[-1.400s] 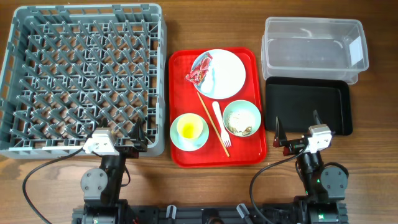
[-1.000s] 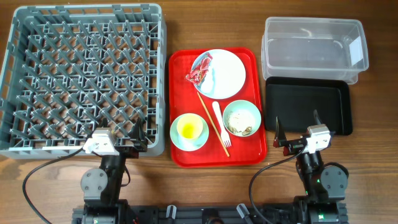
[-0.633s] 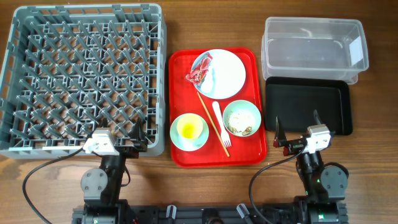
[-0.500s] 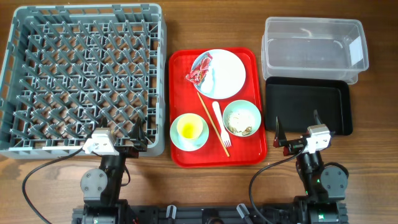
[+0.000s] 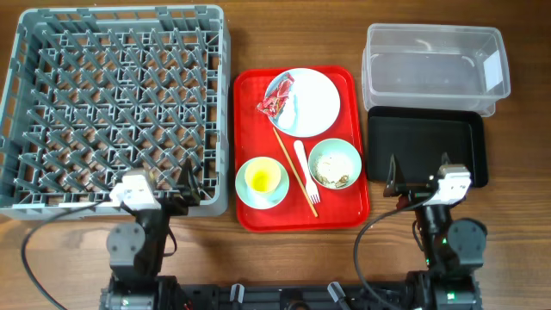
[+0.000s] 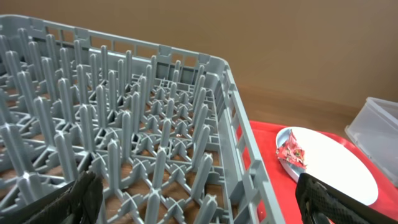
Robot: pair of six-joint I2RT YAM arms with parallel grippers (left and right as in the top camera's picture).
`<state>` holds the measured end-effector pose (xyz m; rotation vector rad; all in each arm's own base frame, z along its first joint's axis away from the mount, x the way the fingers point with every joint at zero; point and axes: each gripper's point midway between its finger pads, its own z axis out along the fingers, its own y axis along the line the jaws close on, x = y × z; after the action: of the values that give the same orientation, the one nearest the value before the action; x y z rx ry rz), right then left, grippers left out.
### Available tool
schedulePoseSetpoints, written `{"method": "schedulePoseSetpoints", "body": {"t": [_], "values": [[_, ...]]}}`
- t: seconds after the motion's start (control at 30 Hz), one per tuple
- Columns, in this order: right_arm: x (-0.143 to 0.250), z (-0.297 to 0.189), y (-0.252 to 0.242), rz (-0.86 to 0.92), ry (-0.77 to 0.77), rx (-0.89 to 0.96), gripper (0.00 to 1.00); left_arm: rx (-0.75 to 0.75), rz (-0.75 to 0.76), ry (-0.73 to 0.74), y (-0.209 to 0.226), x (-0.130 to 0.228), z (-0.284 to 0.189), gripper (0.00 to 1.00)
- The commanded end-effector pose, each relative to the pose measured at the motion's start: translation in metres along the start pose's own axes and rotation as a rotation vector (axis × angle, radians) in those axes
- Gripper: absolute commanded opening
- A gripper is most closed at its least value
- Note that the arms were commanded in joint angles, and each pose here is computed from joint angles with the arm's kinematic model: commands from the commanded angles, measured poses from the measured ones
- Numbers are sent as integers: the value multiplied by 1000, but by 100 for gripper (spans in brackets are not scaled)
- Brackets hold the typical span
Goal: Sort waste into correct bins and load items into the dishwasher rack
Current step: 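Raise both arms from rest toward the table items, then reach the right gripper to the white plate and grasp the tissue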
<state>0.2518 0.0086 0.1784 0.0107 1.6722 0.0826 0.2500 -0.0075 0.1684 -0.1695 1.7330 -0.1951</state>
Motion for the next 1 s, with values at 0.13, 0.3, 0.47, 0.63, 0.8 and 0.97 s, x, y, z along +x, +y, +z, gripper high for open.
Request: {"method": "schedulePoseSetpoints", "body": {"t": [0.13,0.3,0.47,0.63,0.8,0.97], "values": [[-34,27,2,75,188,8,100,-78,-5,203,-3,-37,26,100],[-44,57,12,51,353,-49,100,-103,-11,433,-9,-40,45,100],[-35,68,19,-1,615,-106,100,-51,-46,648,-24,-30,53,100],[-43,64,40,40,685,-221,100,-51,-46,646,-25,-32,56,100],[-53,70,46,82,642,-242,100,-54,-47,659,-24,-30,54,100],[-56,81,47,181,629,-208,100,-66,-82,655,-24,-30,54,100]]}}
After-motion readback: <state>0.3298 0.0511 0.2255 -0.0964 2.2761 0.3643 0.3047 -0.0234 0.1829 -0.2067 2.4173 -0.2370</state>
